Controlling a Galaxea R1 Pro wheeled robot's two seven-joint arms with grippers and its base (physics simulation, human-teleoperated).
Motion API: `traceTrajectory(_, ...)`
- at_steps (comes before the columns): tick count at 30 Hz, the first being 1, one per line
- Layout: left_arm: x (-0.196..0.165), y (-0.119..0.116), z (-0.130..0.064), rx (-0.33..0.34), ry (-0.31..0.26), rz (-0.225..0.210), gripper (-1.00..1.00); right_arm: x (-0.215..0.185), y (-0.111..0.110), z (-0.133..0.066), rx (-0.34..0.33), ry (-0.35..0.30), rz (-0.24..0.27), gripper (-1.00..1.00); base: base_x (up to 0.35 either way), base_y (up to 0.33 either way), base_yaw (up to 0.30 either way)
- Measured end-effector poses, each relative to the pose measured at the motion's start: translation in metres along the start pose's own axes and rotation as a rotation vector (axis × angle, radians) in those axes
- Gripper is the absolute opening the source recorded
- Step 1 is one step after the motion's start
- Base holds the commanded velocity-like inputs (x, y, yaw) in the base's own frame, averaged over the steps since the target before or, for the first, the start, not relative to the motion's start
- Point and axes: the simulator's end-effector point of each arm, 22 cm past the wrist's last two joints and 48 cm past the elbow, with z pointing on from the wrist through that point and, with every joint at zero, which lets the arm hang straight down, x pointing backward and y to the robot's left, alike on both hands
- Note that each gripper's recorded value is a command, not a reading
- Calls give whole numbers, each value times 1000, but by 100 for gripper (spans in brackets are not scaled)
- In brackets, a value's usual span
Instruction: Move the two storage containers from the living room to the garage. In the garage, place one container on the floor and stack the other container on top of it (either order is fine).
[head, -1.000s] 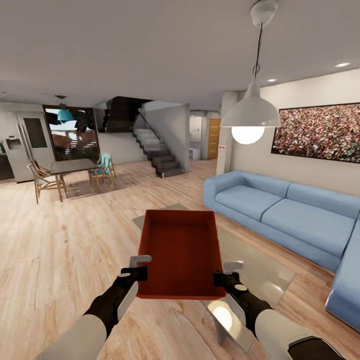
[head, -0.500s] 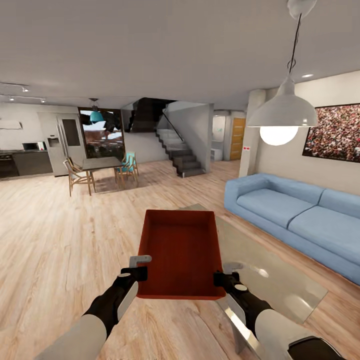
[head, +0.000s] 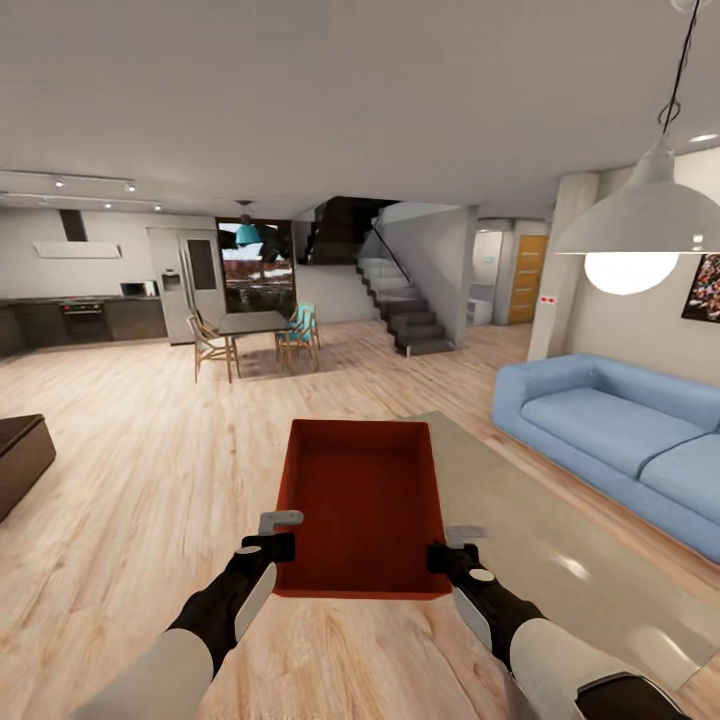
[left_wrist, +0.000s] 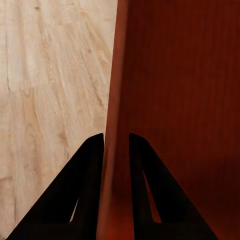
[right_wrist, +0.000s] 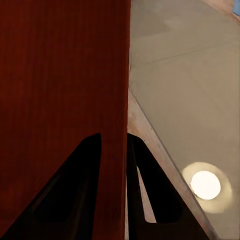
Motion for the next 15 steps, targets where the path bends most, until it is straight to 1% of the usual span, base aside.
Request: traceTrajectory(15, 0, 0, 0, 0, -1, 0, -100, 0, 0, 0, 0, -1, 0, -100, 0, 0, 300)
